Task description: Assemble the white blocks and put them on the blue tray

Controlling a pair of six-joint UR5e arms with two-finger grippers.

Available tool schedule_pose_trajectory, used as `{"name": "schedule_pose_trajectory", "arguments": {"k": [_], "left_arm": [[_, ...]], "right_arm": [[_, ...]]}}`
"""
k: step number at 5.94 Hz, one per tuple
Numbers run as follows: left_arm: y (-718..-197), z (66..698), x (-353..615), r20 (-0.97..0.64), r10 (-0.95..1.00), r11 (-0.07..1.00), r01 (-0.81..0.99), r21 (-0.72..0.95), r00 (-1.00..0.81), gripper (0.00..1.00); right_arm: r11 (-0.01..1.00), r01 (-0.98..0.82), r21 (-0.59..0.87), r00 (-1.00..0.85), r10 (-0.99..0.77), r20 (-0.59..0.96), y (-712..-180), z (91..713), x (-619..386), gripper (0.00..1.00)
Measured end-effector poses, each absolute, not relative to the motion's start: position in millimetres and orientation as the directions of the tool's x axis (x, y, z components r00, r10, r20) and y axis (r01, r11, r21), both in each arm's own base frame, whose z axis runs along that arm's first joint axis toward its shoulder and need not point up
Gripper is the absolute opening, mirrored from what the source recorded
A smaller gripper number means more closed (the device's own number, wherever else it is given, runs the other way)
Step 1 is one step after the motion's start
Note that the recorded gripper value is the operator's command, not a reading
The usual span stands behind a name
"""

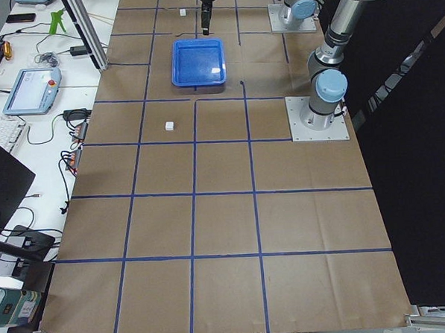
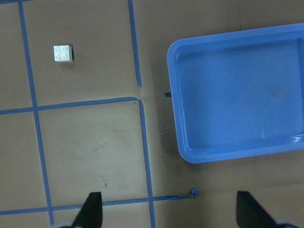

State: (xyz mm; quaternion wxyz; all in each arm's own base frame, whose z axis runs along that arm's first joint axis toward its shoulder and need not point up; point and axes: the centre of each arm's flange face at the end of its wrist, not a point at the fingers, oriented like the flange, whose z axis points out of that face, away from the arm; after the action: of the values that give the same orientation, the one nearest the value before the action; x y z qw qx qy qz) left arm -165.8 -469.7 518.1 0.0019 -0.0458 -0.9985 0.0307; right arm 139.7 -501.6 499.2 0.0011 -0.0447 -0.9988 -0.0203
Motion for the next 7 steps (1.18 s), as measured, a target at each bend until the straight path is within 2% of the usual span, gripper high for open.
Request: {"name": "schedule_pose_trajectory", "arguments": {"k": [3, 5, 7], "left_arm": [[-471, 516, -160, -0.002, 0.122, 0.991, 0.122, -0.059, -0.992, 1.0], [-496, 490, -122, 0.0, 0.15, 0.989, 0.15, -0.008, -0.989, 1.0], [-559, 413, -73, 0.011, 0.081, 0.995, 0.081, 0.063, -0.997, 0.99]], "right_arm": [[0.997, 0.068, 0.041, -0.998, 0.068, 0.003, -502, 499, 139, 1.0], [0.995, -0.095, 0.035, -0.995, -0.095, -0.005, -504, 501, 132, 1.0], [0.944, -0.329, 0.034, -0.944, -0.329, -0.019, -514, 500, 89, 1.0]]}}
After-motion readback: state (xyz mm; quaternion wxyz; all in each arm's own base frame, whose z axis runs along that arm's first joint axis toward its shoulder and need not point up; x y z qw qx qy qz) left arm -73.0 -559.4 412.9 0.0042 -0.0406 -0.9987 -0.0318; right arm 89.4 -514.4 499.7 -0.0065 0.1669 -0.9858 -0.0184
